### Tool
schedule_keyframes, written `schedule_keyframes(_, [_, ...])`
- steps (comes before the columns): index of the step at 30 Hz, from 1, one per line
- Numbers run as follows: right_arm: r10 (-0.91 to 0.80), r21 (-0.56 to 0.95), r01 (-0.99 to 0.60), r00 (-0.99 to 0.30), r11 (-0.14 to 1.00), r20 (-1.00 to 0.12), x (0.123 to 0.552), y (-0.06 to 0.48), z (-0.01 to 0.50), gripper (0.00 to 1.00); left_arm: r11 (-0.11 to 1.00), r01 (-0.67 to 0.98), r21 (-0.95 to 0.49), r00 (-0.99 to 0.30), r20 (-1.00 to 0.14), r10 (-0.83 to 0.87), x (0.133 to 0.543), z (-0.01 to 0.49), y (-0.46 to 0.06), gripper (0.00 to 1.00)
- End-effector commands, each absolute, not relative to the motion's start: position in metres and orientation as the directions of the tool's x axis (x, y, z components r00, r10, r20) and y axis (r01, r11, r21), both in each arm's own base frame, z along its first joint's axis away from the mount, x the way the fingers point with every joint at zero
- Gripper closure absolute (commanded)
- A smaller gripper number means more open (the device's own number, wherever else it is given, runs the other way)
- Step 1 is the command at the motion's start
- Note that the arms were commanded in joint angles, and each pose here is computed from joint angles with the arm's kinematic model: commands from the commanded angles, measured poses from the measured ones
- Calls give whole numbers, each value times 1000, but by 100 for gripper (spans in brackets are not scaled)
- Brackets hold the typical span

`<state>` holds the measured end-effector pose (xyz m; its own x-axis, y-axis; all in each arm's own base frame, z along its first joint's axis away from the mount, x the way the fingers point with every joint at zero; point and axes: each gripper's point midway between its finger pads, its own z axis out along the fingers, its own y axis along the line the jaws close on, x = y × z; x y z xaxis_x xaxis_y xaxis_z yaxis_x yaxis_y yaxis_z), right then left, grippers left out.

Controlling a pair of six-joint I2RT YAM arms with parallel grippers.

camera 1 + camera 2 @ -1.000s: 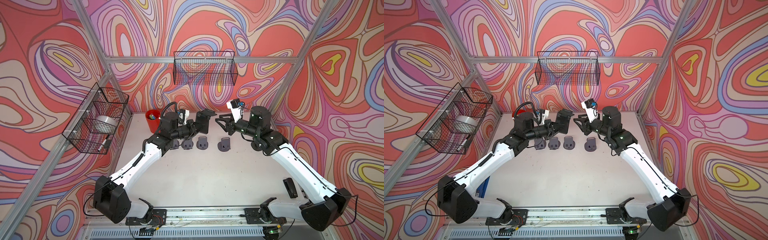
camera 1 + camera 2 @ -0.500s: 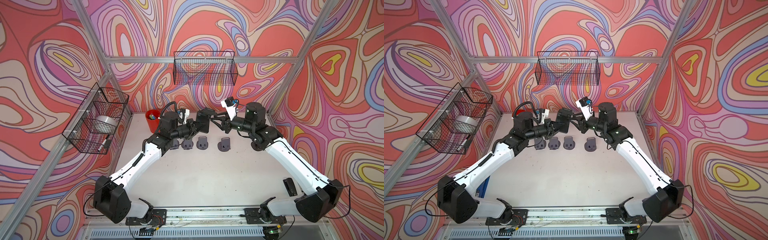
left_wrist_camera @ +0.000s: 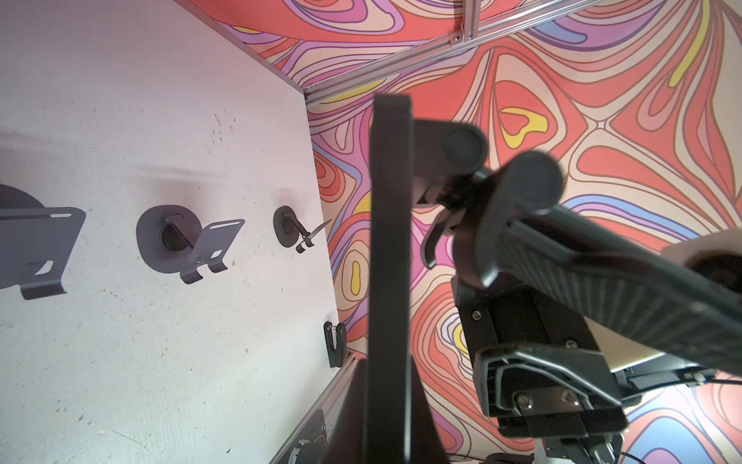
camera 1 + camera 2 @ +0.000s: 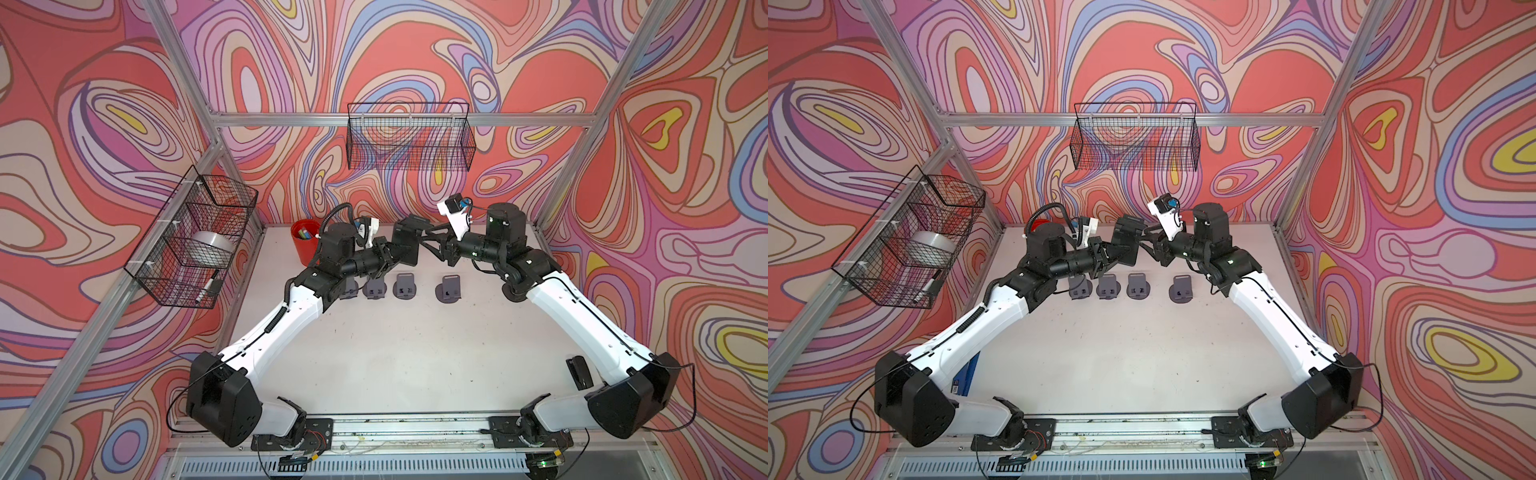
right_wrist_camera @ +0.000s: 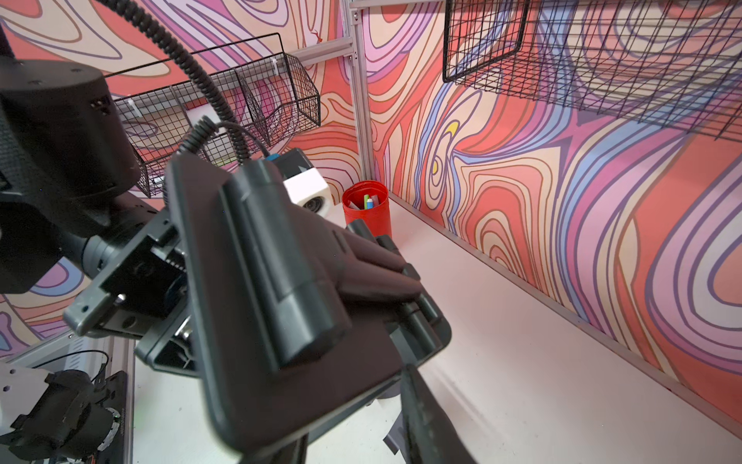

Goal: Open the phone stand

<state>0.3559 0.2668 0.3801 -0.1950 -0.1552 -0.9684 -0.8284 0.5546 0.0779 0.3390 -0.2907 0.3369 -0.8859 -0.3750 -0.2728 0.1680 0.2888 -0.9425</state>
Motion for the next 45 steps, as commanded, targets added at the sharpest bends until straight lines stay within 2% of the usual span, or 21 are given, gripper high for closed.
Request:
schedule_keyframes(1, [-157,48,-823,-165,567,-974,359,265,390,60,230,270,-935,-859,-342,-382,335,376,-290,100])
schedule_keyframes(11, [-180,23,-811,-157,585,-971,363,262,389,57,230,273,-934,-859,-344,-379,334,376,-290,100])
schedule_keyframes(24, [-159,39,-857,-140,513,-977,359,274,395,68,238,261,-936,-867,-336,-369,332,368,-290,100])
schedule_keyframes(35, [-161,25,-869,-120,494,-980,356,276,400,71,261,252,-932,-880,-333,-338,329,358,-292,100])
schedule_keyframes(45, [-142,56,-903,-128,426,-982,346,280,403,94,319,249,-914,-881,-351,-317,329,345,-290,100])
